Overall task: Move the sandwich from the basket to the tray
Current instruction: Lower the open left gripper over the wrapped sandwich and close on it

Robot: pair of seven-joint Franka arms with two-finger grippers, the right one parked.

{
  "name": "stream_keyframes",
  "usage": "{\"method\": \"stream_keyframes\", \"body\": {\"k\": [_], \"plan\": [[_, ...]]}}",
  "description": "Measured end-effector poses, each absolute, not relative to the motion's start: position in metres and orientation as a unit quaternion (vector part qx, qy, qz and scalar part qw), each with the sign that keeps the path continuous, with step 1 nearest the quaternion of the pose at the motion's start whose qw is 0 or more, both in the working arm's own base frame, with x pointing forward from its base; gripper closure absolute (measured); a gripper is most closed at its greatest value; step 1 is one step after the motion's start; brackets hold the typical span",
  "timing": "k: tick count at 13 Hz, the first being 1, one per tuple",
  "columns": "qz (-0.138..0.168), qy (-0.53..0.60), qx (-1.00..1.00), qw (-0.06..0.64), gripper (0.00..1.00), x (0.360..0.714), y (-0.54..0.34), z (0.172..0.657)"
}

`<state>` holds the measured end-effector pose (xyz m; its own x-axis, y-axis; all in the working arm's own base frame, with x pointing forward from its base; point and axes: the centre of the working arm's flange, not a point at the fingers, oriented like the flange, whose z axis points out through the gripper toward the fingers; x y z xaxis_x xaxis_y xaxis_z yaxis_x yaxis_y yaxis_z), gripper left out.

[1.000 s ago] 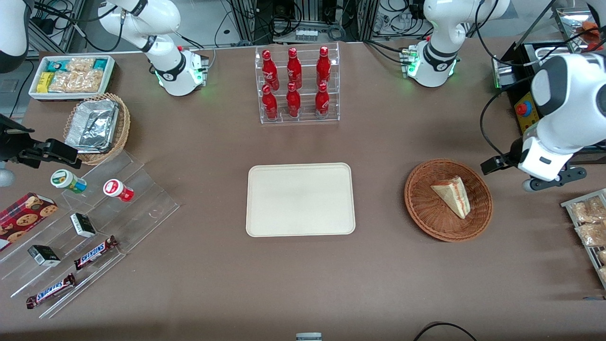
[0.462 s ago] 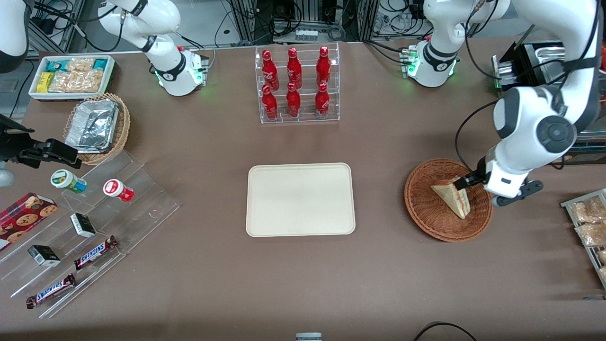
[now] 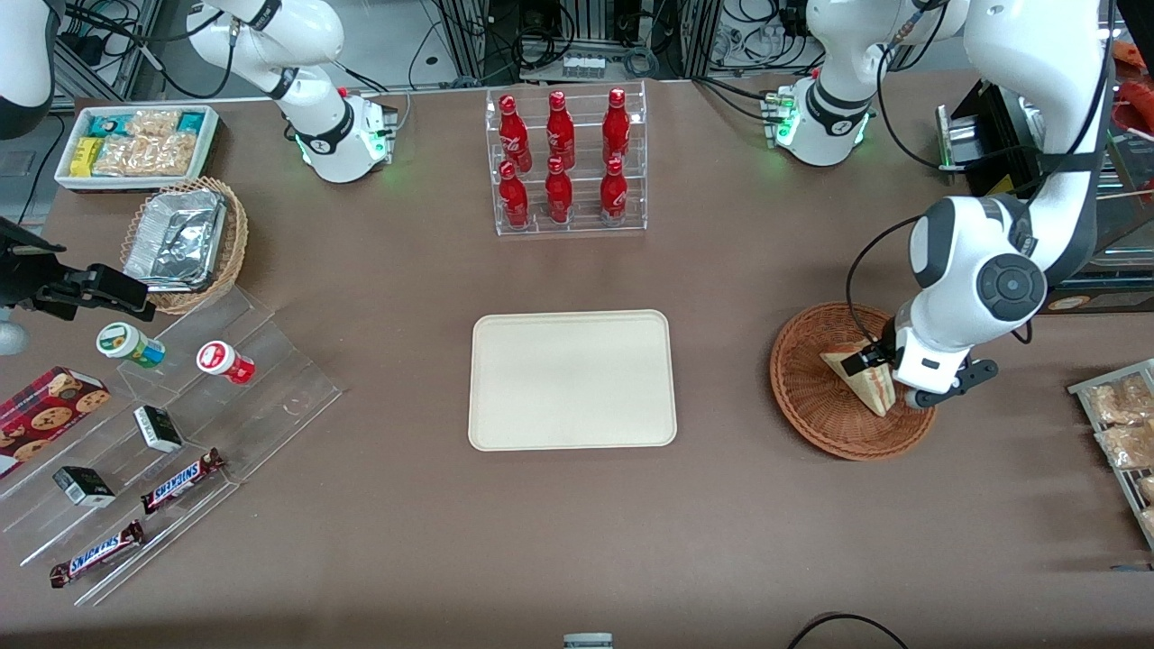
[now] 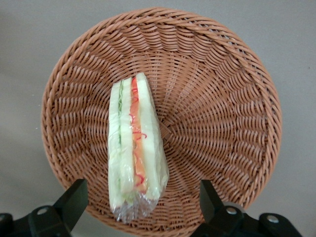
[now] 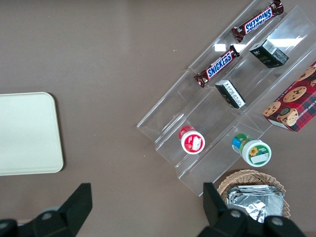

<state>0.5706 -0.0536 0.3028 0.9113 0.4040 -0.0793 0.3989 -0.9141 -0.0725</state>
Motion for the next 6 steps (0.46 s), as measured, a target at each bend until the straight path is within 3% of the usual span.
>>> {"method": "stream_keyframes", "body": {"k": [6], "plan": [[0.023,-0.225,-0.974,0.018,0.04,0.552,-0.048,0.257]]}}
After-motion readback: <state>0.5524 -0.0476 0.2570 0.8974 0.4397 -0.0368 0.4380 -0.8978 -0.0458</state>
